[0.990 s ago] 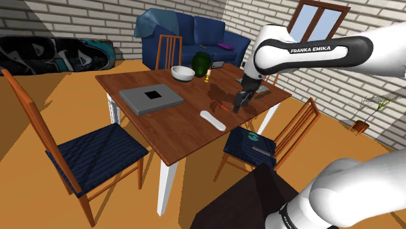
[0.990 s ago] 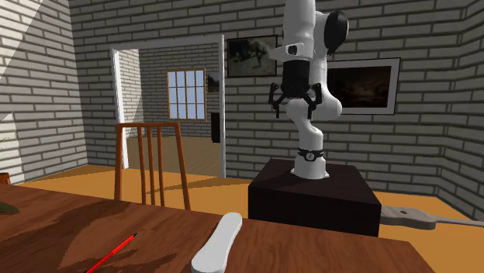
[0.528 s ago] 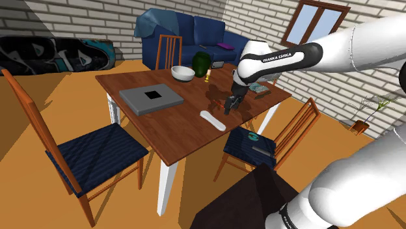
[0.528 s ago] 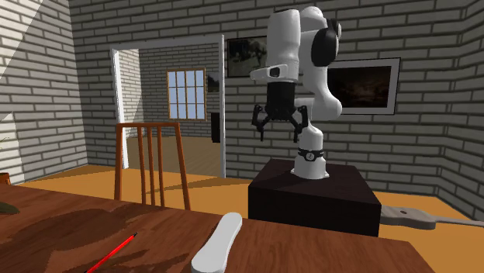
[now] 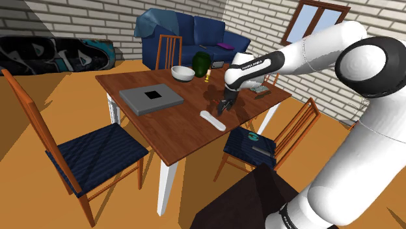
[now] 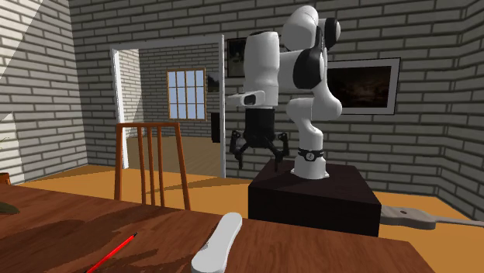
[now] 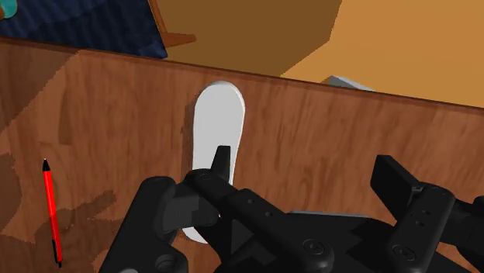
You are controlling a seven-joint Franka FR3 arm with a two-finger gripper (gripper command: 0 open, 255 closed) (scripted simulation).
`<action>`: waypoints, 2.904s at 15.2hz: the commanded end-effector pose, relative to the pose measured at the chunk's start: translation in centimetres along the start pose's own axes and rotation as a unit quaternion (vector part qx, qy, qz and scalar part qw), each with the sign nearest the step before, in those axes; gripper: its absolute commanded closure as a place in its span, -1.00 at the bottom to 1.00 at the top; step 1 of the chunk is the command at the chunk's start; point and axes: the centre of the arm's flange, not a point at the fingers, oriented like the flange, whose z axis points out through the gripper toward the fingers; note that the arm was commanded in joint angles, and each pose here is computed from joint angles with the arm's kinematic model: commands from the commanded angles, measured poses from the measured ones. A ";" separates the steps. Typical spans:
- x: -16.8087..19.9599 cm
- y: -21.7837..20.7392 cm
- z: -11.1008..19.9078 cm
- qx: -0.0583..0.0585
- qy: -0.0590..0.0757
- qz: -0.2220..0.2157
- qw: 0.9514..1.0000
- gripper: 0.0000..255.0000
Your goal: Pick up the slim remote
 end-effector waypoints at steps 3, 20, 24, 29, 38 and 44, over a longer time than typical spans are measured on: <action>3.1 2.6 3.6 0.000 0.001 0.002 1.000 -1.00; 8.6 7.4 14.4 0.000 0.002 0.006 1.000 -1.00; 8.6 7.4 14.3 0.000 0.002 0.006 1.000 1.00; 8.6 7.4 14.3 0.000 0.002 0.006 1.000 1.00; 8.6 7.5 10.2 0.000 0.002 0.006 1.000 1.00; 8.7 7.6 7.0 0.000 0.002 0.006 1.000 1.00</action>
